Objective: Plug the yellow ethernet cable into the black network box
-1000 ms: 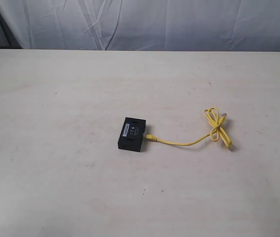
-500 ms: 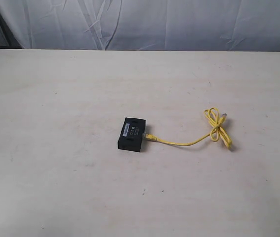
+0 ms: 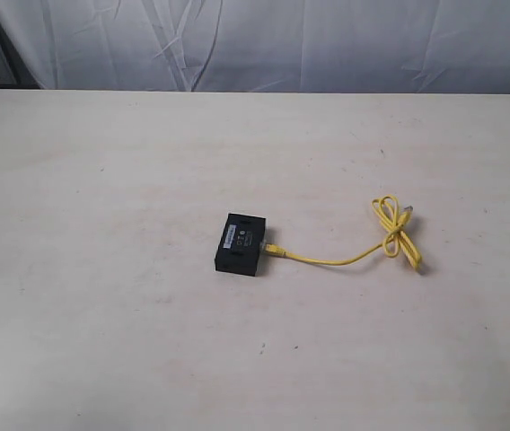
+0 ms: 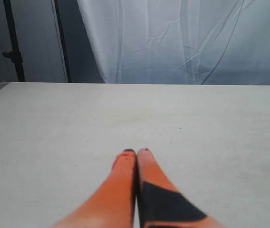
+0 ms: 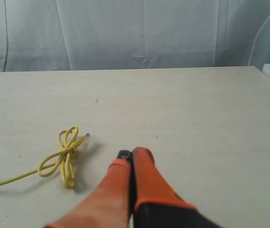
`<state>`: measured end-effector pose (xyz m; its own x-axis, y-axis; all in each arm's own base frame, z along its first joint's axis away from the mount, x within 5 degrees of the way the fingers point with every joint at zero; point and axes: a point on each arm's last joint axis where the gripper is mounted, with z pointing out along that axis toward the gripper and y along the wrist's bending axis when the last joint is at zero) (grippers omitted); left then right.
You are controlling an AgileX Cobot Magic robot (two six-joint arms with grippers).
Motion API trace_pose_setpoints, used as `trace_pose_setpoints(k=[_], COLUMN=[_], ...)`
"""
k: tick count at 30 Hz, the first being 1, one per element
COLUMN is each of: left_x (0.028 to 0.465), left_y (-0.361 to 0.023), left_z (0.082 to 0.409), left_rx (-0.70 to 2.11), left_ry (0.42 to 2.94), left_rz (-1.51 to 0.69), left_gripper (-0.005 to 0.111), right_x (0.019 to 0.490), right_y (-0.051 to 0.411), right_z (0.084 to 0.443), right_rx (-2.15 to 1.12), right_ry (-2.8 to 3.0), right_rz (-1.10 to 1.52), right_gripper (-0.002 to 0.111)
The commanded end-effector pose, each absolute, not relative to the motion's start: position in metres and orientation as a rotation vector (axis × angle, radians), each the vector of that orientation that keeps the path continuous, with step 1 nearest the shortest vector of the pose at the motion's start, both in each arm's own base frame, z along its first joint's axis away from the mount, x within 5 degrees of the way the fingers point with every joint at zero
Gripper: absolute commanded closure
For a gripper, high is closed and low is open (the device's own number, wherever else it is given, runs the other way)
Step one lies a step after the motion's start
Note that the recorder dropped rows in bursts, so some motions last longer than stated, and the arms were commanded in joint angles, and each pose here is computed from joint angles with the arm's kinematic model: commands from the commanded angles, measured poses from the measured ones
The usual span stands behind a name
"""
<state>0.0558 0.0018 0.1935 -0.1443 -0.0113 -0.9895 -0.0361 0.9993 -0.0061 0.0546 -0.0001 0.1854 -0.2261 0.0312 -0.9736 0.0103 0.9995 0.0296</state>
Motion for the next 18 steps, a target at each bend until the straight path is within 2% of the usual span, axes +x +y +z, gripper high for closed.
trace_pose_setpoints(k=[1,18], left_x=[0.0556,0.0556], left_y=[0.0019,0.0019], left_z=[0.1927,0.1927], left_rx=[-0.043,-0.043], left_ry=[1.709,1.709], left_rz=[0.018,0.018], left_gripper=[0.107,0.107], right_x=[0.0543,0.0543], right_y=[-0.0004,-0.0002], right_z=[0.1857,0.1857], right_rx=[0.035,0.040], right_ry=[1.787,1.787], right_rz=[0.016,0.022], right_gripper=[0.109,0.109])
